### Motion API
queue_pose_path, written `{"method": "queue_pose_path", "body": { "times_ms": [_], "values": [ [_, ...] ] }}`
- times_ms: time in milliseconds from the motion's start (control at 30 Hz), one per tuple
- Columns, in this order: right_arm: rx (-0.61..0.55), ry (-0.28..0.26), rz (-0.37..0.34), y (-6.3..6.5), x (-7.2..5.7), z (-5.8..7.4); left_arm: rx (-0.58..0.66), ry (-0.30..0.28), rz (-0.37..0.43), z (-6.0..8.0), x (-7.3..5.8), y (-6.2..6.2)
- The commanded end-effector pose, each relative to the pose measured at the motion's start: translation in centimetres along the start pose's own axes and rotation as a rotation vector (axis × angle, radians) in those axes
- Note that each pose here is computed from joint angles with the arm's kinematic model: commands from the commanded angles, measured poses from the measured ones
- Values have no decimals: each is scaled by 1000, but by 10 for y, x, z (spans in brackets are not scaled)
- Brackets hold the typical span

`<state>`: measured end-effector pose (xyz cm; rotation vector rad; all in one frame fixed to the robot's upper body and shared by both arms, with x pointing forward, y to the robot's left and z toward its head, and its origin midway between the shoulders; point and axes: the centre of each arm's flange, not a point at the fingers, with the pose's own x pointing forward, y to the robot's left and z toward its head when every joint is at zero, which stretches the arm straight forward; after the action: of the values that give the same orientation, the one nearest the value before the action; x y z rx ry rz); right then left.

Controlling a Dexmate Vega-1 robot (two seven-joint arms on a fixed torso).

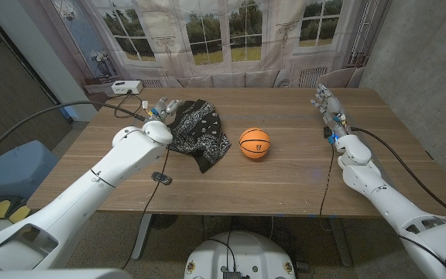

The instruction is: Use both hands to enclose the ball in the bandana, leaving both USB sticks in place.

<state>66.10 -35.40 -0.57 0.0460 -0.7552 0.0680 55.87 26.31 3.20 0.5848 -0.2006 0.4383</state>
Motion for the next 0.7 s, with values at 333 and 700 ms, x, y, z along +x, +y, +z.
{"method": "queue_pose_path", "body": {
  "times_ms": [333,700],
  "values": [
    [5,13,25,8,4,-3,197,197,21,-7,-8,23],
    [0,18,20,11,6,-5,322,274,-75,-6,16,26]
  ]
}}
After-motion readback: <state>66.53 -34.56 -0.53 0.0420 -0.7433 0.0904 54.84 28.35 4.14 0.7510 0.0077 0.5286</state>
